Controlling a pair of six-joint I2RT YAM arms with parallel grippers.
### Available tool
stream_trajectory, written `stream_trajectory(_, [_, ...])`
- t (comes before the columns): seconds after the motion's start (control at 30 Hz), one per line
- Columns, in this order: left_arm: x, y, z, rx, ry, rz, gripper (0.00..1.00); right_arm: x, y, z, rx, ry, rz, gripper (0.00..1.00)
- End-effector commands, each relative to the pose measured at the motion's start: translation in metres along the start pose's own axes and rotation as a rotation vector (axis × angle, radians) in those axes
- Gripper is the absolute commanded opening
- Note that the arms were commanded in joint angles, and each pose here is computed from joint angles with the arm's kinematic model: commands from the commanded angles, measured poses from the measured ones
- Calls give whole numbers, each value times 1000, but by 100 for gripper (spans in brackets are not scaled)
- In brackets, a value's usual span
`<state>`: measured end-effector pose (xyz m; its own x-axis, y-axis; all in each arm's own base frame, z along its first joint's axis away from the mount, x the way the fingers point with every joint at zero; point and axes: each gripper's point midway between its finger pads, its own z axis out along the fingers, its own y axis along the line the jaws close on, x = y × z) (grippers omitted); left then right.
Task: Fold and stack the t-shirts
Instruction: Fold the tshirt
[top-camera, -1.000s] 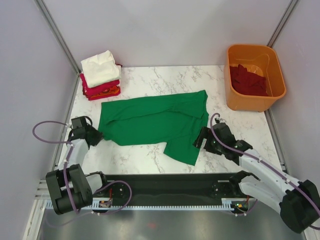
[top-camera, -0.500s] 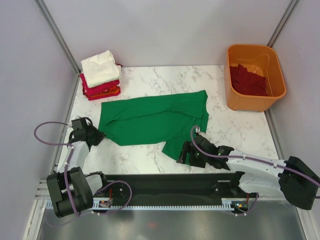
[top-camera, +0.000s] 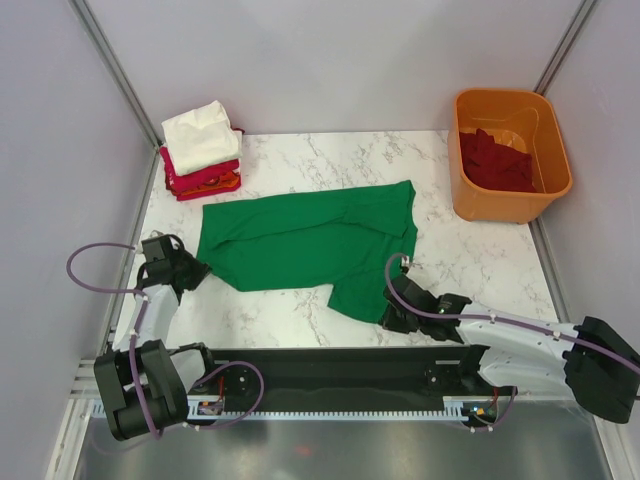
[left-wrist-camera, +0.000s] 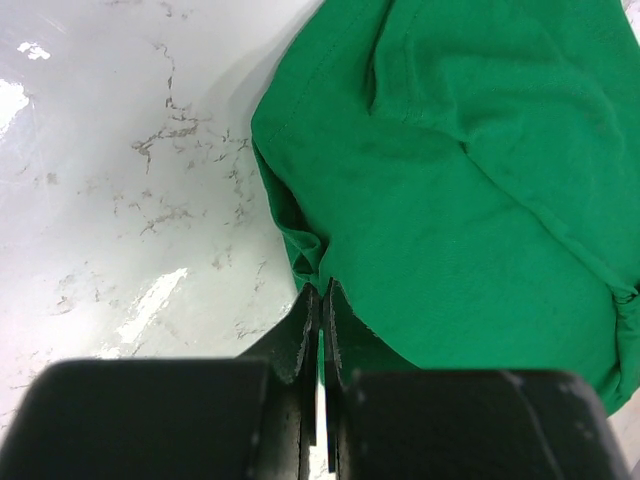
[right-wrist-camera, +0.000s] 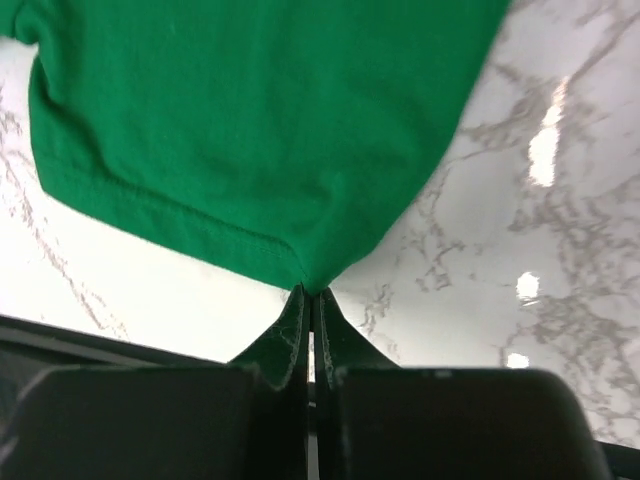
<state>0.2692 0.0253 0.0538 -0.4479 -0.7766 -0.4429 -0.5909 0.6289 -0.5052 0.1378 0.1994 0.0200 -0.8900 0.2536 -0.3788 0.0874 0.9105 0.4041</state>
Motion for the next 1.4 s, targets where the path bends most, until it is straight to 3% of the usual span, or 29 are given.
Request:
stream_trajectory(0.0, [-8, -13, -3, 52, -26, -11, 2, -38, 7, -12, 35, -154, -46, 0])
stream_trajectory(0.23, [-19, -35, -12, 124, -35, 3, 2, -121, 51, -48, 75, -403, -158, 0])
stream_trajectory(0.53, [-43, -69, -21, 186, -6, 18, 2, -237, 97, -48, 152, -566, -190, 0])
stream_trajectory(0.97, [-82, -84, 4, 114, -4, 25, 2, -335, 143, 3, 167, -588, -234, 0])
stream_trajectory(1.37, [-109, -77, 56, -10, 27, 2, 2, -384, 106, 25, 287, -609, -181, 0])
